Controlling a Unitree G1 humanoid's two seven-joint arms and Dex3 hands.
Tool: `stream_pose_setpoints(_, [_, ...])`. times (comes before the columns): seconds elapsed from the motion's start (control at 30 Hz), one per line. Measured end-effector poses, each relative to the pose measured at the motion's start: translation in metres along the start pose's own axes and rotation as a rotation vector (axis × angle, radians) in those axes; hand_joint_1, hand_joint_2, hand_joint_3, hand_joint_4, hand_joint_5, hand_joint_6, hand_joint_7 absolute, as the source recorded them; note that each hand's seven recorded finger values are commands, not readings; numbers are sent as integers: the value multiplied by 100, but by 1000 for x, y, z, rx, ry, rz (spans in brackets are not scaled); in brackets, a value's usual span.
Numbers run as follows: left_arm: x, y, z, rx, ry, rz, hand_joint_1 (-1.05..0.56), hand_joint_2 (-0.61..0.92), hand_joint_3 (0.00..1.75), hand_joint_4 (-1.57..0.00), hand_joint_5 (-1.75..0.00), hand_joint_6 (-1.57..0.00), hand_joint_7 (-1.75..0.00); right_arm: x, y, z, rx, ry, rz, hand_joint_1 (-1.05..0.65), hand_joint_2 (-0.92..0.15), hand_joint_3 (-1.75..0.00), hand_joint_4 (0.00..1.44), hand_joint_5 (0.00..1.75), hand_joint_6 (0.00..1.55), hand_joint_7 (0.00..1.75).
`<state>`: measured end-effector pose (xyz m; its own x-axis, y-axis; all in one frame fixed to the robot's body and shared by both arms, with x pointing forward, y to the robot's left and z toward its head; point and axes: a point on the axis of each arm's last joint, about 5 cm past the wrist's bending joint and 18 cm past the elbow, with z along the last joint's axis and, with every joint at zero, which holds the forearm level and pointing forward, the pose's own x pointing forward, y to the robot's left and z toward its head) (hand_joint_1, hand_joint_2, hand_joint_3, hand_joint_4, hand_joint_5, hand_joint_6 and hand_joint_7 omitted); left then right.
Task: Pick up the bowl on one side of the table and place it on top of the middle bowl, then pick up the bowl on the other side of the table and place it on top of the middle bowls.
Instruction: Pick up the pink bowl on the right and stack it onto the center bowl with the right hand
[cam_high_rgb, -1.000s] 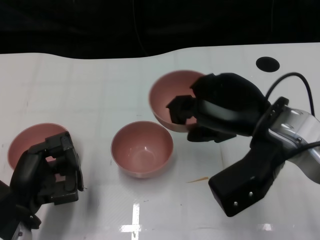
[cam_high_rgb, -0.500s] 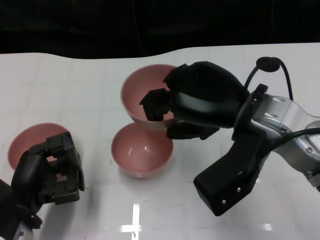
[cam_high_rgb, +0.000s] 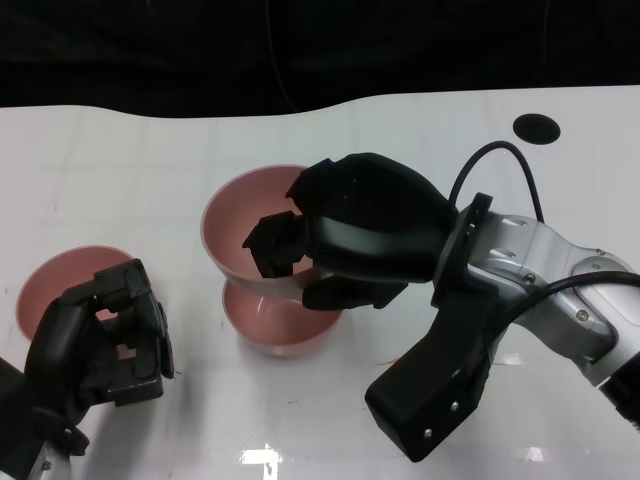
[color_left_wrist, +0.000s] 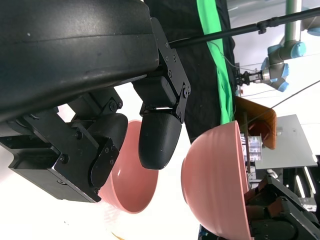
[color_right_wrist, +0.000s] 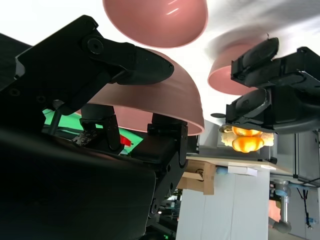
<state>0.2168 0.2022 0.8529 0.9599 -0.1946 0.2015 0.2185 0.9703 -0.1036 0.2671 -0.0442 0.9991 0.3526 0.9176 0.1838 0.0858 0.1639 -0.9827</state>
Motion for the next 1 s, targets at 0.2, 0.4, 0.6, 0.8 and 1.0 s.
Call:
stream_pose_setpoints(0.2, [-2, 0, 1, 8, 5, -2, 19, 64, 142, -110, -175, -87, -175, 2, 5, 2, 9, -6, 8, -30, -48, -109, 101, 175, 83, 105])
stream_pose_setpoints(0.4, [-2, 0, 1, 5, 6, 0, 20, 63, 145, -108, -175, -85, -175, 2, 12, 0, 30, -3, 6, -28, -49, -106, 101, 175, 77, 115])
stream_pose_setpoints(0.6, [-4, 0, 2, 22, 14, 2, 19, 57, 149, -106, -175, -84, -175, 1, 18, -2, 36, 9, 4, -28, -50, -105, 100, 175, 75, 132])
stream_pose_setpoints(0.8, [-5, 0, 2, 21, 9, 4, 22, 59, 150, -106, -175, -83, -175, 0, 24, -4, 41, 29, 4, -27, -48, -103, 98, 175, 75, 110])
stream_pose_setpoints(1.0, [-5, 0, 2, 21, -3, 7, 19, 59, 150, -107, -175, -83, -175, -2, 32, -8, 55, 55, 24, -25, -48, -98, 99, 175, 72, 137])
